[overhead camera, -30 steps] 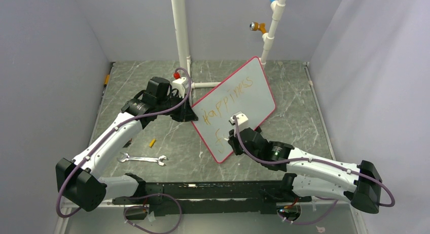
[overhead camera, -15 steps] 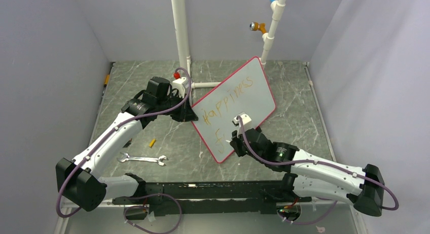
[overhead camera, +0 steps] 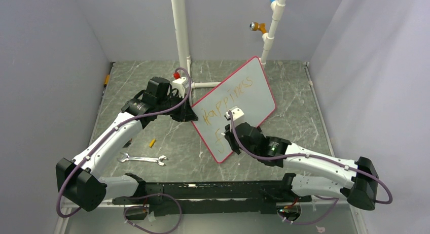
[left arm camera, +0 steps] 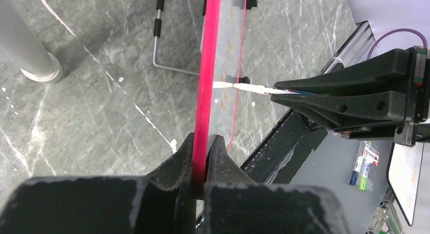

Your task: Write a sentence on the whiteboard

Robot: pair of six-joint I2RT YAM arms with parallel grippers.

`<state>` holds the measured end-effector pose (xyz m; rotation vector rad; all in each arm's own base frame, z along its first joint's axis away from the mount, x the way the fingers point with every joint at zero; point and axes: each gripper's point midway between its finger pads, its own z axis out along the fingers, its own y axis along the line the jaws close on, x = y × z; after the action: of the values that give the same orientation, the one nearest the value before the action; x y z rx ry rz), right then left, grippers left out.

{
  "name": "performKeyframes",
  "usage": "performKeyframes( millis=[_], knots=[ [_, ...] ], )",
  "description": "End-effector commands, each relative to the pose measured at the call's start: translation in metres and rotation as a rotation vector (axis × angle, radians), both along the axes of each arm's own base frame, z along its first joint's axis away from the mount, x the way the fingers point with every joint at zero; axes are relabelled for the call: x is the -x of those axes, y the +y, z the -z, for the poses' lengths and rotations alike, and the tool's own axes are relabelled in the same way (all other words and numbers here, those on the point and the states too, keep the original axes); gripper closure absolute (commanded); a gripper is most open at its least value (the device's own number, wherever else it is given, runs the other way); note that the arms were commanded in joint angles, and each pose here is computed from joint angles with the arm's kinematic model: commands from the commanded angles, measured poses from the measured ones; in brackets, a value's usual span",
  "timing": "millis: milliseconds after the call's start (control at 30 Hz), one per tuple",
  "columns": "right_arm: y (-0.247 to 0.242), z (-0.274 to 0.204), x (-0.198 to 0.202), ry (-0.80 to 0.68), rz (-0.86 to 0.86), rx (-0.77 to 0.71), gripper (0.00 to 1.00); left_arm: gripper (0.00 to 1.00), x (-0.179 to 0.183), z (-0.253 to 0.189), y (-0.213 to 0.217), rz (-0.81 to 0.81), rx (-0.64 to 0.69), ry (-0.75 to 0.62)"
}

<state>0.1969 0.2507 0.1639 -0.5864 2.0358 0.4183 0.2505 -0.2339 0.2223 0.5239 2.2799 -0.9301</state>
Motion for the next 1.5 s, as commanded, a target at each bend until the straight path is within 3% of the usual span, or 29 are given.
performKeyframes(
  millis=[0,267,767,1467],
  knots=[
    [0.007,-0.023,-0.017,-0.067,0.036,-0.034,1.00,1.00,-0.033,0.049,0.063,-0.103,-0.397,-0.139],
    [-0.010,-0.012,-0.024,-0.053,0.083,-0.004,1.00,1.00,-0.032,0.048,0.063,-0.103,-0.394,-0.140],
    [-0.018,-0.034,-0.020,-0.078,0.091,-0.072,1.00,1.00,-0.032,0.049,0.063,-0.102,-0.397,-0.139],
    [-0.017,0.016,-0.016,0.026,0.086,-0.033,1.00,1.00,-0.032,0.050,0.063,-0.103,-0.400,-0.139]
  ],
)
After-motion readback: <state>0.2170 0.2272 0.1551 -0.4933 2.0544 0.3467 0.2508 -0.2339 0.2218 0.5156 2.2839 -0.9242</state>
